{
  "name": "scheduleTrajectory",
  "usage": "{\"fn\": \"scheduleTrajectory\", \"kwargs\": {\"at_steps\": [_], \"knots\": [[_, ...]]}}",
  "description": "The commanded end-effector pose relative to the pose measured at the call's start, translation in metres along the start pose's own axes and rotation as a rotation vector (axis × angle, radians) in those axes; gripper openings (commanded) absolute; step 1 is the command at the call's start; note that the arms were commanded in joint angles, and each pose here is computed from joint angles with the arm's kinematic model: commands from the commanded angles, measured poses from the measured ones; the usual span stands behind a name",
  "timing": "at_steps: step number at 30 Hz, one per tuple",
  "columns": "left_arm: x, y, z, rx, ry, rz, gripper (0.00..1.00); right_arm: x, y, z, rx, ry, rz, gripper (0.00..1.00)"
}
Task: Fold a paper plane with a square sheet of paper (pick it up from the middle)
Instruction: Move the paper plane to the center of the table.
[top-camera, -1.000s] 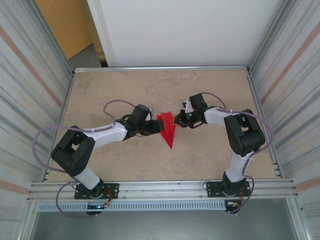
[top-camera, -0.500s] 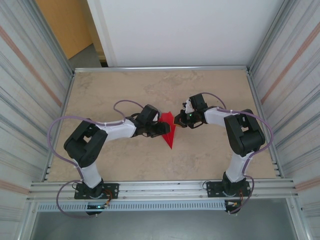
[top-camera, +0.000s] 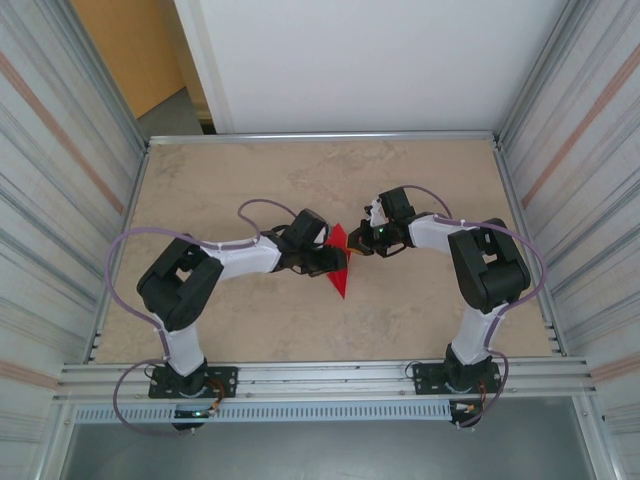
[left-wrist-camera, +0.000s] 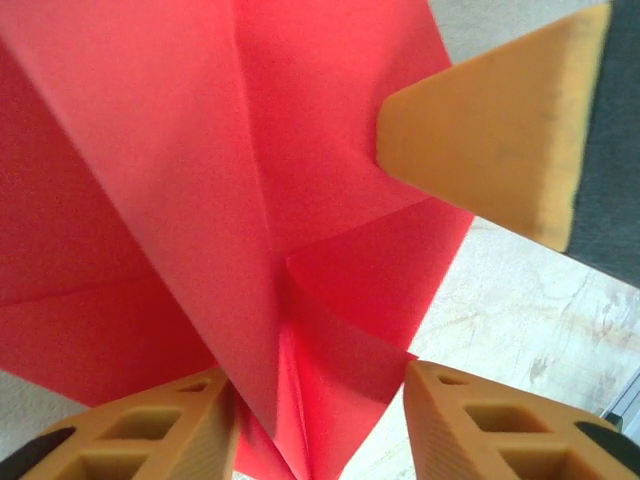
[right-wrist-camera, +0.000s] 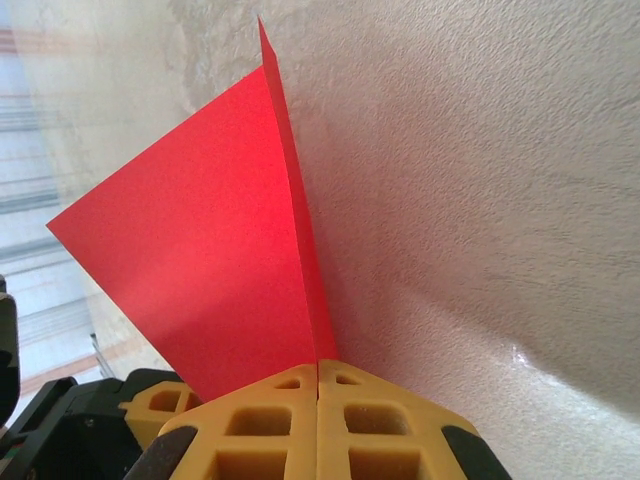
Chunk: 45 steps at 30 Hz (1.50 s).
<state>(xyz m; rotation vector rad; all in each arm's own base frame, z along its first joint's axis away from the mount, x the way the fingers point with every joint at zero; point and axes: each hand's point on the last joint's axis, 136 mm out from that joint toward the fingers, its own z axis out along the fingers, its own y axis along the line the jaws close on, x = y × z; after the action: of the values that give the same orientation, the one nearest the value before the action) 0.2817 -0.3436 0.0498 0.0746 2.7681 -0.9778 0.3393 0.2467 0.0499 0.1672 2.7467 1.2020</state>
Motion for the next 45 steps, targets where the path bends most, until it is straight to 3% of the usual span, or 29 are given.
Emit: {"fn": "scheduleTrajectory", "kwargs": {"at_steps": [1,11,24,33,38,45], "knots": [[0.001,-0.002,0.003,-0.016,0.012,0.014,0.50,0.000,-0.001,0.000,-0.012,0.010,-0.025,0.01],[0.001,-0.015,0.002,0.035,0.005,0.063,0.63,0.000,-0.004,0.001,-0.002,0.009,-0.019,0.01],[0.004,0.011,0.006,-0.107,0.028,0.008,0.31,-0.001,-0.002,-0.002,-0.008,0.003,-0.019,0.00],[0.001,0.008,0.011,-0.104,0.036,0.002,0.26,-0.001,0.000,-0.002,-0.019,0.007,-0.022,0.04],[0.000,0.006,0.012,-0.102,0.041,0.006,0.17,-0.002,0.001,-0.006,-0.012,-0.005,-0.027,0.15],[-0.008,0.014,-0.008,-0.166,0.022,0.042,0.12,-0.020,-0.005,-0.033,0.047,-0.117,-0.041,0.48]]}}
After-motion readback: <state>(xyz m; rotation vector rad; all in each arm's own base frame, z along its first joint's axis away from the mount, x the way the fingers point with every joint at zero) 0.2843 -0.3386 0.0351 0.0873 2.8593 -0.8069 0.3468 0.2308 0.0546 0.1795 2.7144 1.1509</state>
